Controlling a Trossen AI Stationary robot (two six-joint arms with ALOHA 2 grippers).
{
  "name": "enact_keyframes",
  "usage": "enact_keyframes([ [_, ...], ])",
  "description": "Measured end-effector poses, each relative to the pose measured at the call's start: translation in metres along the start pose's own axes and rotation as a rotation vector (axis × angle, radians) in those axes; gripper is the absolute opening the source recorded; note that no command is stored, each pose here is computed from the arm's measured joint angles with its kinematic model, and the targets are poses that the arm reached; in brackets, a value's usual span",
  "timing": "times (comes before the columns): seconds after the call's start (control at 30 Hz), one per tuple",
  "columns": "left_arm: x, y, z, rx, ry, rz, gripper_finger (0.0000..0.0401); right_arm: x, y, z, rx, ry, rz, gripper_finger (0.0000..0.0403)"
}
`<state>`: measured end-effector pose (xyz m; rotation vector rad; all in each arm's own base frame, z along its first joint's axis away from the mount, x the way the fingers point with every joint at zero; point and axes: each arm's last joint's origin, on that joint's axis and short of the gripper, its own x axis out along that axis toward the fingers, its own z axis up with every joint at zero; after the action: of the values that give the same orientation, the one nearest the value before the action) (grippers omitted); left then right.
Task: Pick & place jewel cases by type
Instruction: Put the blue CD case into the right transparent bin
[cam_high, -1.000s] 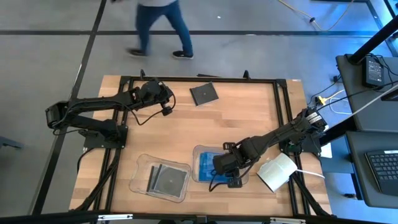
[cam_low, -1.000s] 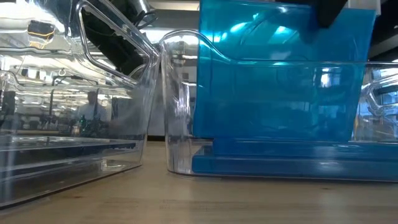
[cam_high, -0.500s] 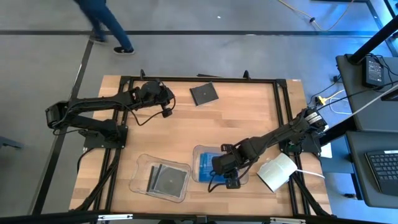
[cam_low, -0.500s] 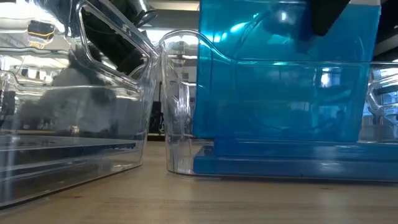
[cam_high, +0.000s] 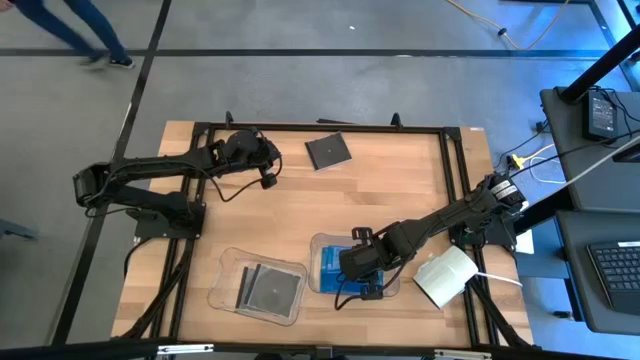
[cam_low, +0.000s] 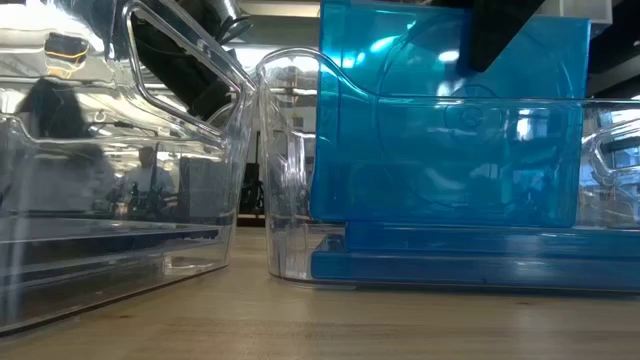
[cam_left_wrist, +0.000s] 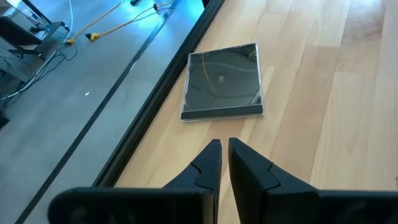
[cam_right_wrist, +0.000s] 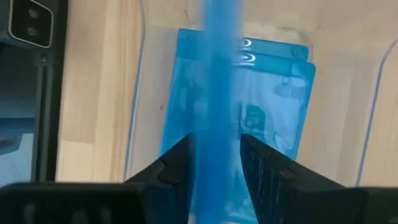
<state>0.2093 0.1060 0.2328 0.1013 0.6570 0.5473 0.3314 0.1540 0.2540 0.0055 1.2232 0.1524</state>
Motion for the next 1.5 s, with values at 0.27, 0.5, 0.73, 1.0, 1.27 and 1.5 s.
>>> enact_keyframes([
  [0.27,0.000,0.000,0.000,0.000,0.000,0.000,0.0026,0.000,-0.001,-0.001,-0.029,0.006,-0.011,0.0091],
  [0.5,0.000,0.000,0.000,0.001,0.000,0.000,0.0027,0.000,-0.003,-0.002,-0.105,0.004,-0.082,0.0024],
  [0.73,0.000,0.000,0.000,0.002,0.000,0.001,0.0025,-0.002,-0.009,-0.009,-0.060,0.044,-0.263,0.0035],
  [1.0,0.000,0.000,0.000,0.002,0.000,0.001,0.0028,-0.002,-0.010,-0.013,0.000,0.067,-0.291,0.0025],
  [1.27,0.000,0.000,0.000,0.002,0.001,0.001,0.0025,-0.004,-0.014,-0.018,0.083,0.090,-0.379,0.0050],
  [1.5,0.000,0.000,0.000,0.002,0.001,0.001,0.0028,-0.003,-0.013,-0.017,0.086,0.075,-0.361,0.0051],
])
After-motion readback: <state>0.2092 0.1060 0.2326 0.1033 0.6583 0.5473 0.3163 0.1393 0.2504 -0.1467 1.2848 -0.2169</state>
